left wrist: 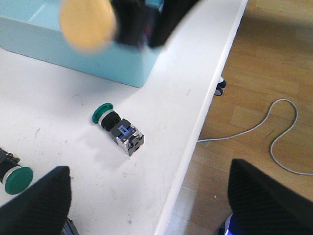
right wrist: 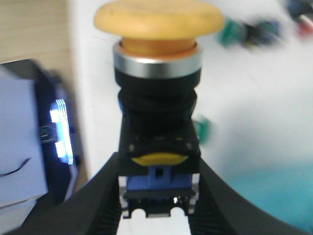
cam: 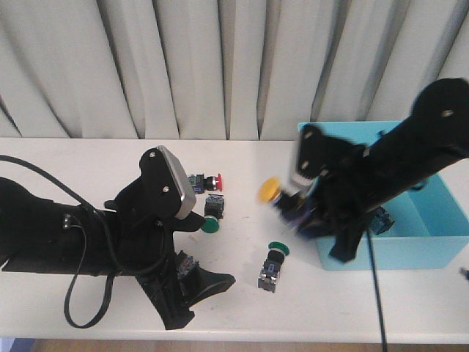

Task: Pick red and yellow buttons and place in box
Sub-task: 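Carry the yellow button with the right gripper into the box and release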

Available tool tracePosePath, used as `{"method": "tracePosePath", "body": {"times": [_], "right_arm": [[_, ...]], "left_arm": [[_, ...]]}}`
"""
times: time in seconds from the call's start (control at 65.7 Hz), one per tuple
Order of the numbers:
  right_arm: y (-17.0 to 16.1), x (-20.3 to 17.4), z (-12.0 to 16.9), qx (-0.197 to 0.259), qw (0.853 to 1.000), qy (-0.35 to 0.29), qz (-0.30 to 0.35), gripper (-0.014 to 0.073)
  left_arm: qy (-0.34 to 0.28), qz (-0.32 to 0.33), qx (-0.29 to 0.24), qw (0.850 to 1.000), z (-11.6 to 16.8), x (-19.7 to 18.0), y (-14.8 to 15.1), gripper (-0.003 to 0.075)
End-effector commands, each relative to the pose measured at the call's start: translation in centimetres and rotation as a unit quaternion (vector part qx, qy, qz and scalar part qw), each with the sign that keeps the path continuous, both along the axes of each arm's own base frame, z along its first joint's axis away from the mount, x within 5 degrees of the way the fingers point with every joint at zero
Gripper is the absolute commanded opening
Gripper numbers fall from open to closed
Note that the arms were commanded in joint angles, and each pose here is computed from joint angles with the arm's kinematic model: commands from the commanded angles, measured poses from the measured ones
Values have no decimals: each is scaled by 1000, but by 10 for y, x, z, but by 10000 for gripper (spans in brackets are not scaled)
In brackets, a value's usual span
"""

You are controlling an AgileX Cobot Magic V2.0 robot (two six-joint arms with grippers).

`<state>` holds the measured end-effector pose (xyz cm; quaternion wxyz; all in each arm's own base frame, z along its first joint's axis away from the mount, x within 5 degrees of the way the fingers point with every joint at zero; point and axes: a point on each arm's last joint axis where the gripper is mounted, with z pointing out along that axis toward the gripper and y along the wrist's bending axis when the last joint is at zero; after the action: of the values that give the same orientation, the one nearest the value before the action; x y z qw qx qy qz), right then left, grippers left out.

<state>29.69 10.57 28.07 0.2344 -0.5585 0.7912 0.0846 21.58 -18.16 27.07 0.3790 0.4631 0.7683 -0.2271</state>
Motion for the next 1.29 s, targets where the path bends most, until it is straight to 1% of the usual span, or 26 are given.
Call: {"method": "tracePosePath", "body": {"times": [0.0,0.046,0.076,0.137,0.167,0.198,0.243,0.35,0.472,0.593,0.654,0.791,0.898,1.004,1.096,1.278], "right_arm": [[-33,10,27,21,986,-51,-157,188],[-46,15,27,28,974,-48,-220,189],[-56,19,26,39,960,-40,-275,189],[-73,25,23,48,934,-32,-352,188],[-83,28,20,45,922,-27,-384,190],[-89,31,16,40,913,-20,-405,192],[-98,36,12,24,907,-14,-419,193],[-100,52,-2,0,906,13,-424,197],[-98,75,-19,3,900,44,-435,200],[-98,98,-44,-7,890,84,-447,203],[-98,108,-55,-12,889,95,-448,205],[-96,124,-83,-15,884,125,-451,206],[-96,130,-99,-23,881,142,-450,209],[-96,132,-108,-28,880,152,-450,212],[-96,131,-109,-29,879,156,-450,234],[-96,131,-109,-30,879,157,-449,340]], "left_arm": [[-25,15,-31,999,21,0,0,579],[-24,15,-31,999,21,0,0,564],[-24,15,-31,999,21,0,0,557],[-24,15,-31,999,21,0,0,542],[-24,15,-31,999,21,0,0,536],[-23,14,-31,999,21,0,0,531],[-23,14,-31,999,21,0,0,525],[-23,14,-31,999,21,0,0,515],[-23,14,-31,999,20,0,0,513],[-22,12,-31,999,20,0,0,513],[-20,10,-31,999,20,-1,0,513],[-16,6,-30,999,20,-2,-1,513],[-15,5,-30,999,20,-2,-1,513],[-14,3,-30,999,20,-2,-1,513],[-14,3,-30,999,20,-2,-1,513],[-14,3,-30,999,20,-2,-1,513]]}}
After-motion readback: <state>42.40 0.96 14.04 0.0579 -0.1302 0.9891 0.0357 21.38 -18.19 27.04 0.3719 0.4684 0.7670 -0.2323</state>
